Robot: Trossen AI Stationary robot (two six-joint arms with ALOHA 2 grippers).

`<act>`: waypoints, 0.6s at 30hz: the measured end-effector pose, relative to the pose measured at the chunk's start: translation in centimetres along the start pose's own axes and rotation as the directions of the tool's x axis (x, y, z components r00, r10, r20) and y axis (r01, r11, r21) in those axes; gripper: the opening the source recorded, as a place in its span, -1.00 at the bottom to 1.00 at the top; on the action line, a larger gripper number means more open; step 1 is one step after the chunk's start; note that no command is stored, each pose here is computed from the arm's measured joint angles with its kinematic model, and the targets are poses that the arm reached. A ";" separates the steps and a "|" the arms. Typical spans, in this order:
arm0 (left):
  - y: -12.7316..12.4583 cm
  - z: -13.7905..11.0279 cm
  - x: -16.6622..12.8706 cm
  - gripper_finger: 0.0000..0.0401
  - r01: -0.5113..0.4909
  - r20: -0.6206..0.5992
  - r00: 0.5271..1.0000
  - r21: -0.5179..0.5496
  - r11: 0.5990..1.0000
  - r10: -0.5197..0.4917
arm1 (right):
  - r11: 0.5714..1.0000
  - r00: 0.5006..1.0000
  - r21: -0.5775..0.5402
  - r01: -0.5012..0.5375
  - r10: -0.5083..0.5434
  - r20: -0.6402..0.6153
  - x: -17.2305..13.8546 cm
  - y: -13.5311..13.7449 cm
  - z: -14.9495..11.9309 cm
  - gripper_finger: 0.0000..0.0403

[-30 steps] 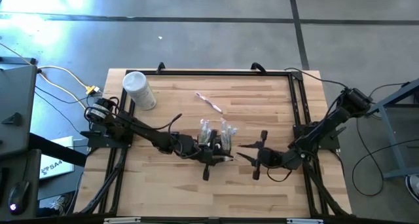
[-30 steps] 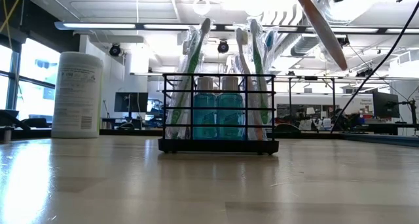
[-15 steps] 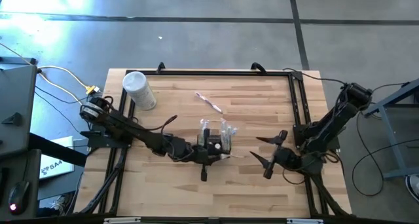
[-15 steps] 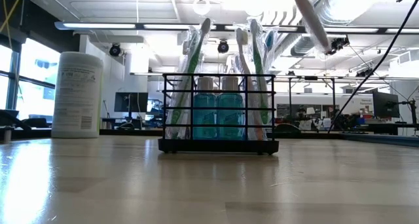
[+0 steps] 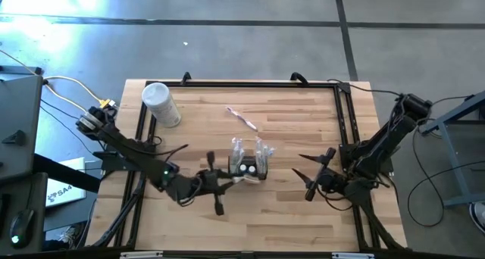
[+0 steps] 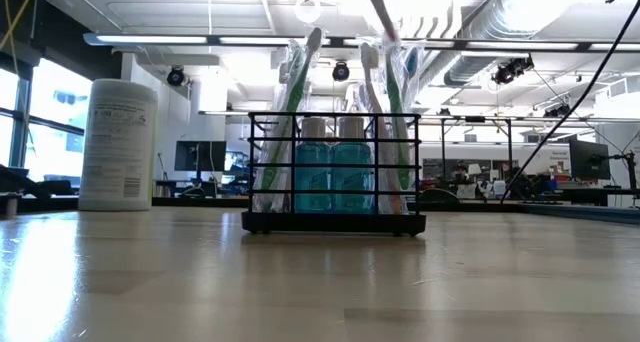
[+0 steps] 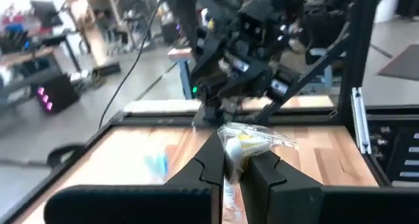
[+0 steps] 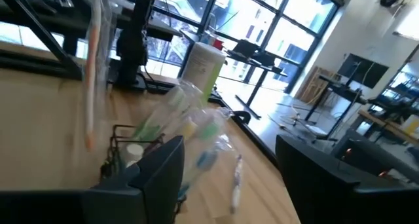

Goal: Pick & Place toothbrushing station
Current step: Put the orange toothbrush into the black wire organizer

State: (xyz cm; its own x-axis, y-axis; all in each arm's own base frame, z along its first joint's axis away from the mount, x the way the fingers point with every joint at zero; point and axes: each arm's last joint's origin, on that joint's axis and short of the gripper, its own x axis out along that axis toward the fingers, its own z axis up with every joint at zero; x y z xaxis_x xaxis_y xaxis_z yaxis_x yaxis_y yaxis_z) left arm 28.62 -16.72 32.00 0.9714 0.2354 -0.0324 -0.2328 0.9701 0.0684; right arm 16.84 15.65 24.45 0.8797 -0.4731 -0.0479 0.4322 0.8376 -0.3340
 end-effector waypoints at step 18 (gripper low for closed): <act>1.6 2.9 -1.7 -0.91 -0.104 -0.117 0.989 -0.155 0.982 0.086 | 0.994 0.997 -0.108 0.006 -0.014 -0.073 3.6 -1.2 -1.0 0.15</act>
State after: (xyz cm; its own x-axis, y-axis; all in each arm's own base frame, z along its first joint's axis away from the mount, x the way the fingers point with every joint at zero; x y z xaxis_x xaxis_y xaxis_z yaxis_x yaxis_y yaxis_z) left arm 26.75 -15.72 35.09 0.9354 0.3234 -0.1431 -0.3371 0.9377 -0.0839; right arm 19.26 12.72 23.70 0.8565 -0.5038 -0.1121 0.4138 0.8001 -0.4343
